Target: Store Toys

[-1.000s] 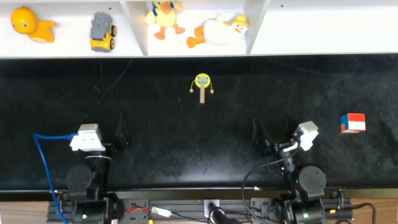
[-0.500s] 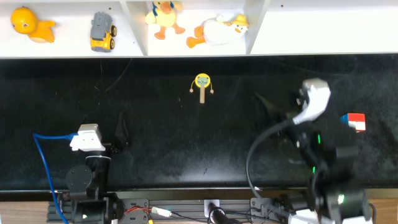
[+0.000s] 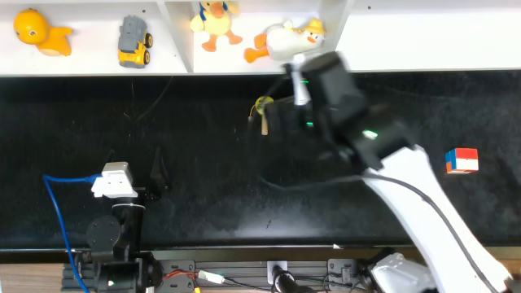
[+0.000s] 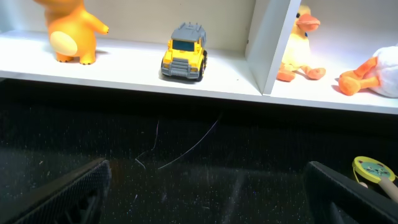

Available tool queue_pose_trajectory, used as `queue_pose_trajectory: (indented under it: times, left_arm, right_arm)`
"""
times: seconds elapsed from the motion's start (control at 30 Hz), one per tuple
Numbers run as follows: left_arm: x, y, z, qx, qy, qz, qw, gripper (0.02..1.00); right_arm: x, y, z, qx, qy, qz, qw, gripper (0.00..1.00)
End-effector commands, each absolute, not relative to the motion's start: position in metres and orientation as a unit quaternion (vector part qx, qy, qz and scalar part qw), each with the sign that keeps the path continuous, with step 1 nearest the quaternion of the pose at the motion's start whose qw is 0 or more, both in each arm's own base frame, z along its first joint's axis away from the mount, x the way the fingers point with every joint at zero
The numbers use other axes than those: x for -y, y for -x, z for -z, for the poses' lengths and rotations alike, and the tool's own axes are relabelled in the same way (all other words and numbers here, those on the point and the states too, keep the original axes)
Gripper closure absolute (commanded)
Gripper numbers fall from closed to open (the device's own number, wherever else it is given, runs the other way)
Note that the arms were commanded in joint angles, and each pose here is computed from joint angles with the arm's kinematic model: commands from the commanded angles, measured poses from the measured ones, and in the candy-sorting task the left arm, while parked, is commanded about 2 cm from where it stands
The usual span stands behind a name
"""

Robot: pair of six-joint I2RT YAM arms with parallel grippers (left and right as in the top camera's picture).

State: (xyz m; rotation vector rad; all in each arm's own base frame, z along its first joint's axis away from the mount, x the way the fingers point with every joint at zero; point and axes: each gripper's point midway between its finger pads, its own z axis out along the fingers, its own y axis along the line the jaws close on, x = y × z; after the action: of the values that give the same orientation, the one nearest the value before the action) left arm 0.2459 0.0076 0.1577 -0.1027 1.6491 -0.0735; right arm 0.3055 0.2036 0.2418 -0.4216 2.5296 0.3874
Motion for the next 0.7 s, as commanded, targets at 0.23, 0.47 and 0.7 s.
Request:
queue_pose_trajectory:
  times: [0.23, 0.47, 0.7]
  left_arm:
    - [-0.008, -0.246, -0.157, -0.731, 0.052, 0.036, 0.679, 0.02]
    - [-0.008, -0.246, -0.157, -0.731, 0.052, 0.036, 0.679, 0.023]
    - [-0.008, -0.246, -0.157, -0.731, 0.052, 0.036, 0.679, 0.02]
  right_arm:
    - [-0.254, -0.324, -0.181, -0.956, 0.138, -0.158, 0.203, 0.005]
    - [-0.265, -0.345, -0.145, -0.963, 0.118, -0.146, 0.193, 0.003]
    - [-0.255, -0.353, -0.088, -0.983, 0.062, -0.092, 0.146, 0.005]
